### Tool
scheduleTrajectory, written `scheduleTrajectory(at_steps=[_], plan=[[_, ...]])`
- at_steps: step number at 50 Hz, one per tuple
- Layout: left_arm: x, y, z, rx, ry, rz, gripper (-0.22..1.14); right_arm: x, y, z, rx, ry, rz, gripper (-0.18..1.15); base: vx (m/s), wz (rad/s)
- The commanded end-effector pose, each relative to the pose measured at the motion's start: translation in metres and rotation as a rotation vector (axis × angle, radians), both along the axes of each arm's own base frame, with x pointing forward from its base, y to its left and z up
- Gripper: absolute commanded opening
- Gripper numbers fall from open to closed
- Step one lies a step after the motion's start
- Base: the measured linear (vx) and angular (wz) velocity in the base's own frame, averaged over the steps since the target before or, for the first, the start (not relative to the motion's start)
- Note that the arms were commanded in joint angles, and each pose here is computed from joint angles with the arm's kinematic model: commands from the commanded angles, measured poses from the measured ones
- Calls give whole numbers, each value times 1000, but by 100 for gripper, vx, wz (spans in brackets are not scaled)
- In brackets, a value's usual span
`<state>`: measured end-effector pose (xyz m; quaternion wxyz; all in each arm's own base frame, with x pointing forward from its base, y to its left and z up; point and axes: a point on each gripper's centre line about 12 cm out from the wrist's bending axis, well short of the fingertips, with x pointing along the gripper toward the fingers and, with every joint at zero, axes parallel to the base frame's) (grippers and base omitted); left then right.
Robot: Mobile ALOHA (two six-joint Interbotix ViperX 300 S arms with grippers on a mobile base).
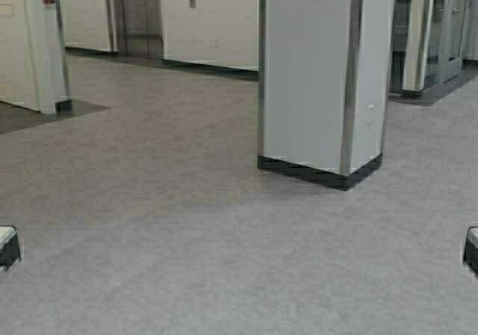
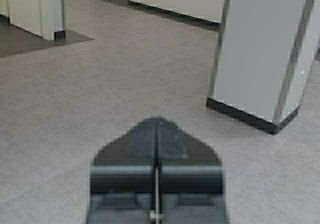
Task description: Navigate to elevator, push the call button, then enter the elevator
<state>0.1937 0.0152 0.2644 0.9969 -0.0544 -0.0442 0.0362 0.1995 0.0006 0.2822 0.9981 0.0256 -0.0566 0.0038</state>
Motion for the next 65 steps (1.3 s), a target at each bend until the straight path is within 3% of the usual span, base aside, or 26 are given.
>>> scheduleTrajectory(at_steps=[1, 65], plan=[[2, 0, 4, -8, -13, 0, 3, 3, 0, 10, -1, -28, 2, 4, 76, 22], [5, 1, 6, -21, -12, -2, 3, -5, 0, 1, -6, -21, 2, 4, 78, 19]])
